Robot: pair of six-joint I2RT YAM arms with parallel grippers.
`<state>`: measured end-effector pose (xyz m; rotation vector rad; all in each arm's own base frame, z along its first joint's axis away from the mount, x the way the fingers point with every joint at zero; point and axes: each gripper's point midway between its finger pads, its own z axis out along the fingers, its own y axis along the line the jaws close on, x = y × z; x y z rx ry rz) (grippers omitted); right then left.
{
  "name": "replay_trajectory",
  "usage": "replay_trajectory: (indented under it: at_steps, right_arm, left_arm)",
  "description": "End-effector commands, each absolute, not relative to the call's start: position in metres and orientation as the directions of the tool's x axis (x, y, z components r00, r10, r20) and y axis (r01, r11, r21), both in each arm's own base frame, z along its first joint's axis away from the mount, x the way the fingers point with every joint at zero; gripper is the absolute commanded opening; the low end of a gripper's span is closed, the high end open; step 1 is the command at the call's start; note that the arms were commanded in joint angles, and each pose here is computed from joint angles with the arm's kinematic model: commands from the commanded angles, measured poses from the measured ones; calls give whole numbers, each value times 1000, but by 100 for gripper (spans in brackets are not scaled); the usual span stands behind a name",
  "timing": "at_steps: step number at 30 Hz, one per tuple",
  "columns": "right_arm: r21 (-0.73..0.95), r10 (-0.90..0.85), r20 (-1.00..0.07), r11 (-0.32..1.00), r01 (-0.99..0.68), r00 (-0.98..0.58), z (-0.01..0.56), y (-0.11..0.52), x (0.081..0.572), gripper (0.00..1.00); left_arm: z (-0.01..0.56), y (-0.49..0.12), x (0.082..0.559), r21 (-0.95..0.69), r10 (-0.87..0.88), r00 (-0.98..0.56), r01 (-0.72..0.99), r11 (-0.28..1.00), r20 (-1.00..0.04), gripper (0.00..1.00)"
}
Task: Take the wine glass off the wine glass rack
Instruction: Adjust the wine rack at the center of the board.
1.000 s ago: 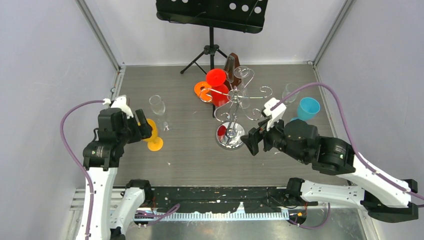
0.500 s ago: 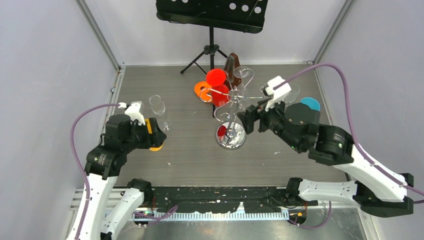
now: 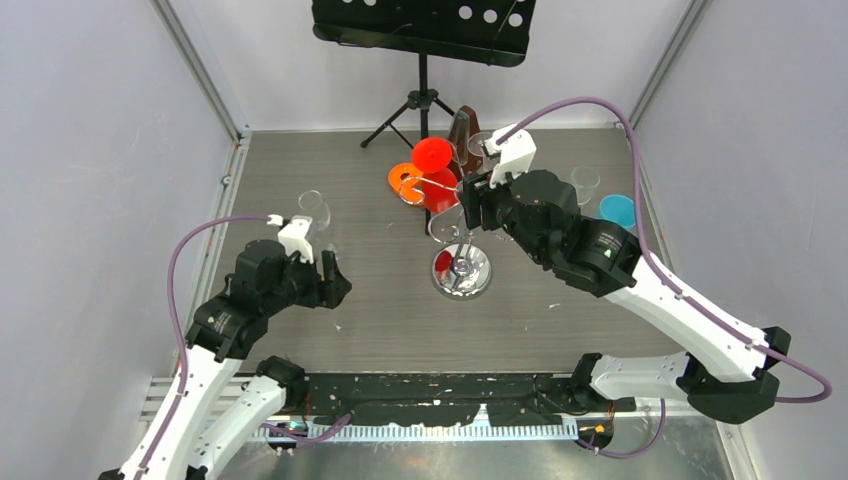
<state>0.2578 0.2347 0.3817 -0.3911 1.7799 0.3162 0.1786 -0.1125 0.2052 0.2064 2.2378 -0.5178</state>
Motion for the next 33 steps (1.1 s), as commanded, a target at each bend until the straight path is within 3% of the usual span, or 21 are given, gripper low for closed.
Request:
replay_trajectory:
  at_steps: [1,33]
  right_arm:
    - [37,-17,-991,917,-397,-131,416,240,272,56]
    - [-20,-49,-994,960,-278,-96,380,246,310,31]
  left_arm:
    - [215,-117,191,-281,-20,-593,351,893,-805,69]
    - [211,-108,193,-235,0,-580,330,915,-815,69]
